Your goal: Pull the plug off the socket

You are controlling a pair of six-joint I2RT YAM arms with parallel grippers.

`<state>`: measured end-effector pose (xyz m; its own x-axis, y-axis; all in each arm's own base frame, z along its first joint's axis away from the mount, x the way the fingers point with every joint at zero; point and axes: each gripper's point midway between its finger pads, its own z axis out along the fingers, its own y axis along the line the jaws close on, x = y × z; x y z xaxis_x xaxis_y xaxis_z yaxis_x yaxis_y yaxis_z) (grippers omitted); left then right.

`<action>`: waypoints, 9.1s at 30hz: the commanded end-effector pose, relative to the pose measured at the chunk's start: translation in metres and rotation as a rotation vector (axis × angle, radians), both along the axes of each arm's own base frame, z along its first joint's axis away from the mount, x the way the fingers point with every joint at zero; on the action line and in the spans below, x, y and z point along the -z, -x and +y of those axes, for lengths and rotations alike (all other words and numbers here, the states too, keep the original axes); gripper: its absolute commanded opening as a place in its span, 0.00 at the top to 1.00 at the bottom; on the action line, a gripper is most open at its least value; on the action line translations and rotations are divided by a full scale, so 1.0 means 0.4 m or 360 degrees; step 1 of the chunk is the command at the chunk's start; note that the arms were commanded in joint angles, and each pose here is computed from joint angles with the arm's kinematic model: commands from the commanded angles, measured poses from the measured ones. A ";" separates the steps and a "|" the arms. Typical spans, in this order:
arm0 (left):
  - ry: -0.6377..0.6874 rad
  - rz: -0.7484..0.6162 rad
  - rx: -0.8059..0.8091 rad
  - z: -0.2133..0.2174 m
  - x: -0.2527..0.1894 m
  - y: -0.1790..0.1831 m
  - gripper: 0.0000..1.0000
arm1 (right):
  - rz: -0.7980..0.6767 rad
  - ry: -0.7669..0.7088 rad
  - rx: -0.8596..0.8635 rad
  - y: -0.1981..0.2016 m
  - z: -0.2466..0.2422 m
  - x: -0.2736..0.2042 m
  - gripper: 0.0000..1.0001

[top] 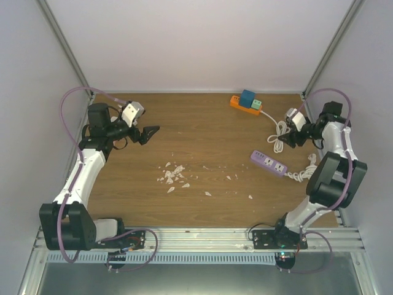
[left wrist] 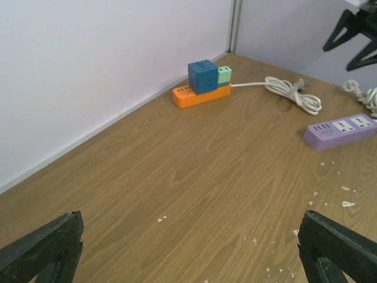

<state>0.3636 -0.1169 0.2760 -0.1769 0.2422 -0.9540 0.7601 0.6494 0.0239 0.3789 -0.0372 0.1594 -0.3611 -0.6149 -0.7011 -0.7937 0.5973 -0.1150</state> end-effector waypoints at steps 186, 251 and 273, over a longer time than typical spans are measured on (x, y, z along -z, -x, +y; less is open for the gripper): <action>-0.0249 -0.0004 0.0415 -0.072 0.052 0.208 0.01 | 0.0411 -0.0039 -0.1155 0.399 0.940 0.310 0.56; -0.1364 0.0147 0.0995 -0.418 0.408 0.369 0.68 | 0.0346 -0.0311 -0.0954 0.280 0.786 0.219 0.28; -0.1448 0.0280 0.0998 -0.409 0.465 0.369 0.63 | 0.0363 -0.0314 -0.0956 0.281 0.788 0.221 0.28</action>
